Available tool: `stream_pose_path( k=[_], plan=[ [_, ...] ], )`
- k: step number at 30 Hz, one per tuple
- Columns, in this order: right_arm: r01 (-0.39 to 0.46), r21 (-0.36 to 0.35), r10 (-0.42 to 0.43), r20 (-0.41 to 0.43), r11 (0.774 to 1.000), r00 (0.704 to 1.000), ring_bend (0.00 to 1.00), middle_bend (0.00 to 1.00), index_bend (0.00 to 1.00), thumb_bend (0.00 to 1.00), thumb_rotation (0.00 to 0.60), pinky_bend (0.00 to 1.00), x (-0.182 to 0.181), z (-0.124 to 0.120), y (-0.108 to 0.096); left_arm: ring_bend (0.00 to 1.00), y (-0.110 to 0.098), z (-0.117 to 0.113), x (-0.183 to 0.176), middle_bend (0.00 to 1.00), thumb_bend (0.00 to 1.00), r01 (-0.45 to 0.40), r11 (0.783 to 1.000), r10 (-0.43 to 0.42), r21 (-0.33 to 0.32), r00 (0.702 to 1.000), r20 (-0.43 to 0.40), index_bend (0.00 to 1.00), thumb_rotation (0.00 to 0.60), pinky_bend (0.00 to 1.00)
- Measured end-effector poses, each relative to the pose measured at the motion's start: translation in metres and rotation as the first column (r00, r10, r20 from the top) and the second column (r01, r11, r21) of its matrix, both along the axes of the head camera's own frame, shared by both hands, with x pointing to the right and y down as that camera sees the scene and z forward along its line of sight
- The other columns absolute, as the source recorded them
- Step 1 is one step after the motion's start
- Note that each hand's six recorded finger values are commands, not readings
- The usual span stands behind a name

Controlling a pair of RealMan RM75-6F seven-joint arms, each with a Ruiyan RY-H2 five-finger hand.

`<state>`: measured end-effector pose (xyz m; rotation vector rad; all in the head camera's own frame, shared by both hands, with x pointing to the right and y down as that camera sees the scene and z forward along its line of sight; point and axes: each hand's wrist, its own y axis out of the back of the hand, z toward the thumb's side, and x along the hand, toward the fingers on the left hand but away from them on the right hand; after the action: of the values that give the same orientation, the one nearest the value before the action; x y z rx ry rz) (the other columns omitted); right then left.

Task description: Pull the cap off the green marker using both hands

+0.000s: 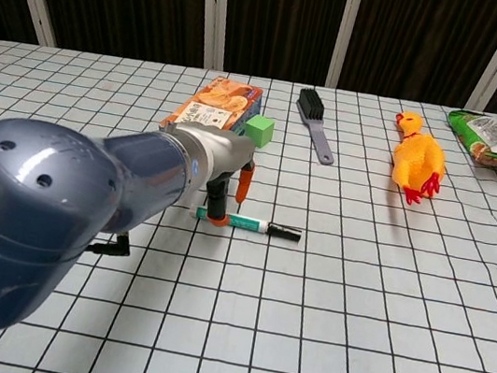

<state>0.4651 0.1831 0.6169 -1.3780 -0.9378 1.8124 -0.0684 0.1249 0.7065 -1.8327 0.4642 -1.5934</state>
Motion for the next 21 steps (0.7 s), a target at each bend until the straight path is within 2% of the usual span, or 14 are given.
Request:
stream_pose_path(
  k=[10, 16, 21],
  plan=[
    [0.002, -0.009, -0.002, 0.000, 1.000, 1.000, 0.04, 0.05, 0.10, 0.25, 0.600, 0.04, -0.003, 0.007, 0.000, 0.00, 0.001, 0.008, -0.003, 0.10, 0.46, 0.009, 1.000, -0.009, 0.003, 1.000, 0.002, 0.43, 0.600, 0.00],
    [-0.002, -0.017, 0.002, -0.002, 1.000, 1.000, 0.04, 0.05, 0.10, 0.25, 0.600, 0.04, -0.002, 0.012, 0.001, 0.00, 0.002, 0.010, -0.002, 0.15, 0.46, 0.005, 1.000, -0.005, 0.008, 1.000, 0.000, 0.49, 0.600, 0.00],
    [-0.006, -0.022, 0.006, -0.003, 1.000, 1.000, 0.04, 0.05, 0.10, 0.25, 0.600, 0.04, 0.000, 0.016, 0.002, 0.00, 0.001, 0.010, 0.000, 0.15, 0.48, 0.004, 1.000, -0.004, 0.024, 1.000, -0.004, 0.49, 0.600, 0.00]
  ],
)
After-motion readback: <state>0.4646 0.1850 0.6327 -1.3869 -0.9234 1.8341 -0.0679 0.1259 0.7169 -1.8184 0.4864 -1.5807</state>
